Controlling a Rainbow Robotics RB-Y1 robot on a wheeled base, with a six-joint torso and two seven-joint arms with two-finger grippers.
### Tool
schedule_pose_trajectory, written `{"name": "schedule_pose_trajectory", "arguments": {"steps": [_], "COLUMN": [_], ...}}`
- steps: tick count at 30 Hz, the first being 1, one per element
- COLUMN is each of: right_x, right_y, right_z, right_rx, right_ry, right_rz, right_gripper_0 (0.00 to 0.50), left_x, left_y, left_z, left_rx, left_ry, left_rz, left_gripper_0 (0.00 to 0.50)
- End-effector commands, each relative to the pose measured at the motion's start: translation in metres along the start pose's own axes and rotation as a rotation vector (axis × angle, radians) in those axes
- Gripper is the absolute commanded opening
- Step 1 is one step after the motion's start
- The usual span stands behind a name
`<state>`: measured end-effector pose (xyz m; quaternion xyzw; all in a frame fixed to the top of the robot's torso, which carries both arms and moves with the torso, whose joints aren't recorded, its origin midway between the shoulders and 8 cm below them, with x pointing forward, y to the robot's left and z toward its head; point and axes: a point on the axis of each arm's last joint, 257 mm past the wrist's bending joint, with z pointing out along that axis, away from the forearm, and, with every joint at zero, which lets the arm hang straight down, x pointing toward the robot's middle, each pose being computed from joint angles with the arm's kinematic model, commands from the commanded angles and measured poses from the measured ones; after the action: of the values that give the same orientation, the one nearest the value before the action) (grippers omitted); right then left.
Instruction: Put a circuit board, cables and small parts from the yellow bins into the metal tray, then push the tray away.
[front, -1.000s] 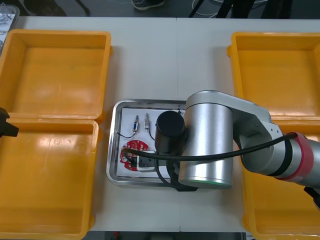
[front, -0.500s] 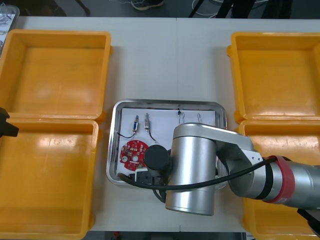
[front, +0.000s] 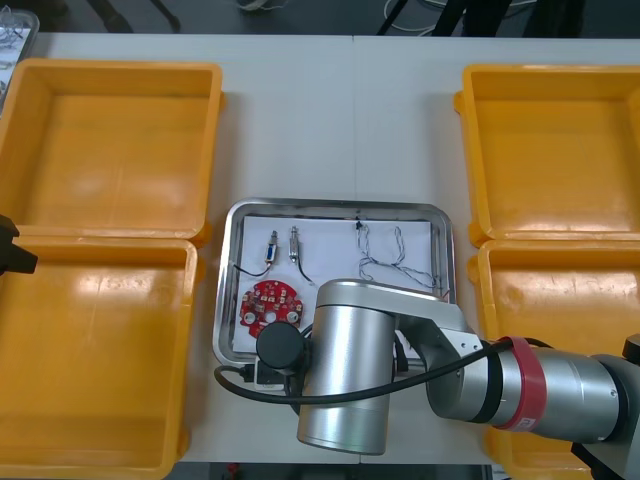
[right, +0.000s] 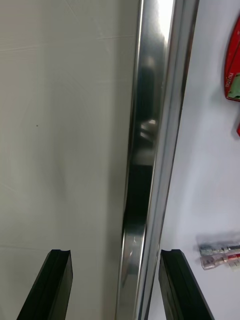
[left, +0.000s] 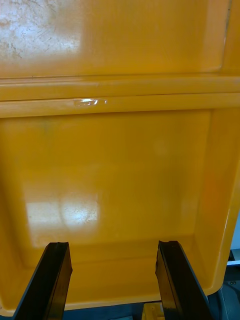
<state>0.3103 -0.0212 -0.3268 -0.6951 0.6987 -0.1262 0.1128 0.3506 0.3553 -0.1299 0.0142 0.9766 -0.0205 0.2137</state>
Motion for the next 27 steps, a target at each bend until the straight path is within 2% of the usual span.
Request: {"name": "schedule_pose_trajectory", "arguments": {"steps": [1,15,16,17,18,20,21,22,24,27], "right_x": [-0.017,-0.024,-0.024,-0.023,-0.024,-0.025,-0.025,-0.026,-0.027,-0.028], "right_y": [0.011,0.003,0.003,0.003,0.002,0.001,0.001,0.000,-0.002,-0.006], "right_z": [0.001,0.006,0.007,0.007,0.007,0.007,0.007,0.006,0.006,0.004], "right_rx": [-0.004,0.020,0.019,0.019,0.021,0.023,0.023,0.029,0.036,0.046], "right_ry": [-0.037,-0.057,-0.059,-0.059,-0.062,-0.066,-0.066,-0.069,-0.071,-0.072], "right_rz": [-0.006,0.008,0.010,0.012,0.012,0.013,0.013,0.014,0.015,0.010], "right_gripper_0": [0.500,0.500,0.484,0.394,0.354,0.193,0.193,0.100,0.035,0.000], "left_x": [-0.004,-0.004,-0.004,-0.004,-0.004,-0.004,-0.004,-0.004,-0.004,-0.004], "left_y": [0.012,0.012,0.012,0.012,0.012,0.012,0.012,0.012,0.012,0.012], "left_z": [-0.012,-0.012,-0.012,-0.012,-0.012,-0.012,-0.012,-0.012,-0.012,-0.012], "left_rx": [-0.046,-0.046,-0.046,-0.046,-0.046,-0.046,-0.046,-0.046,-0.046,-0.046], "left_ry": [-0.028,-0.028,-0.028,-0.028,-0.028,-0.028,-0.028,-0.028,-0.028,-0.028], "left_rz": [-0.007,-0.007,-0.007,-0.007,-0.007,-0.007,-0.007,-0.007,-0.007,-0.007], "left_gripper_0": [0.500,0.500,0.500,0.500,0.500,0.500,0.500,0.500,0.500,0.500]}}
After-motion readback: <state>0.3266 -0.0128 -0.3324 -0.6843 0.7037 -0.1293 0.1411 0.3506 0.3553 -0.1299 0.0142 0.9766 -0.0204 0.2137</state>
